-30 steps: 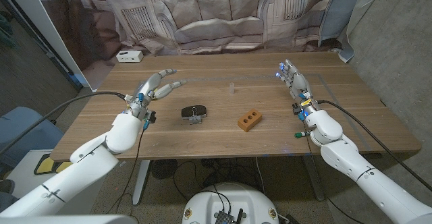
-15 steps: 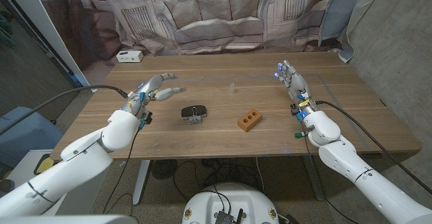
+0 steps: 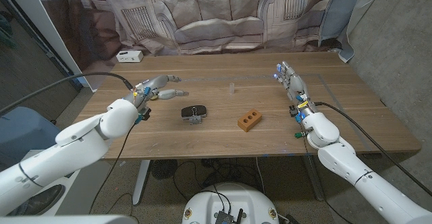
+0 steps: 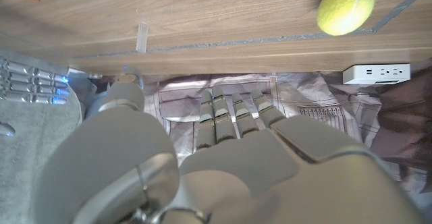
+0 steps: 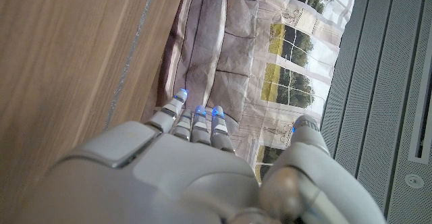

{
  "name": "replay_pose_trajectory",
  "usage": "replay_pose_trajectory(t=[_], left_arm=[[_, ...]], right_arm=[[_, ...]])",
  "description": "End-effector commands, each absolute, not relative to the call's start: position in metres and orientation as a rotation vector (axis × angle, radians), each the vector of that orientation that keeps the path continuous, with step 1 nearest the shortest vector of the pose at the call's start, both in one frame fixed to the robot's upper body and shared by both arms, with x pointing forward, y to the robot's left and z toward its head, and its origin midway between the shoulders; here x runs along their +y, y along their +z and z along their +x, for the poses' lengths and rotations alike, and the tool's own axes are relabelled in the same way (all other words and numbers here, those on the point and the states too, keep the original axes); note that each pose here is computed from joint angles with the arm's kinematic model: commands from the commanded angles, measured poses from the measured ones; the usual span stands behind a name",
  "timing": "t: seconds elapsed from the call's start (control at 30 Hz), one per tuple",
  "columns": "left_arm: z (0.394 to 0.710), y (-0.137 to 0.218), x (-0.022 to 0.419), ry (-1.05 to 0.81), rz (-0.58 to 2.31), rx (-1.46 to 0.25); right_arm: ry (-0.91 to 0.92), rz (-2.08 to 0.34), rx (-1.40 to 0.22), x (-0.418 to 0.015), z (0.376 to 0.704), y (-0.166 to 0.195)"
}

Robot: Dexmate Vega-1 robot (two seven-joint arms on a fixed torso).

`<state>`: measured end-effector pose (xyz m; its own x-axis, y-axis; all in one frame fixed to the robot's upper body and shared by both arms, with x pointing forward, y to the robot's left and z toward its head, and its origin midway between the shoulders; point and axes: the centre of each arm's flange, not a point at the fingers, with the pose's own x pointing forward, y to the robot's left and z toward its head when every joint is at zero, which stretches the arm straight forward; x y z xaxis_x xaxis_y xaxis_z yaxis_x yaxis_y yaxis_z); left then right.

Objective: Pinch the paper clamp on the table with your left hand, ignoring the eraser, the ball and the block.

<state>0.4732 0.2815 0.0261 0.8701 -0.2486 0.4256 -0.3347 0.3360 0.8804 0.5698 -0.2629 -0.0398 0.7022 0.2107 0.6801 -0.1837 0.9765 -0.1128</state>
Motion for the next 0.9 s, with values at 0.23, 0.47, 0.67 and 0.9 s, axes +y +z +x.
replay_pose_trajectory(t=[0.23, 0.47, 0.67, 0.9], left_arm=[[0.468, 0.055, 0.264, 0.024, 1.535, -0.452], [0.469, 0.059, 0.261, 0.026, 1.578, -0.445], [0.471, 0.06, 0.258, 0.008, 1.621, -0.41], [0.473, 0.061, 0.254, -0.01, 1.661, -0.402]], right_arm=[[0.215, -0.032, -0.776, -0.266, 0.563, -0.043], [0.206, -0.022, -0.772, -0.267, 0.56, -0.046], [0.205, -0.025, -0.772, -0.267, 0.558, -0.048], [0.209, -0.023, -0.774, -0.265, 0.558, -0.048]])
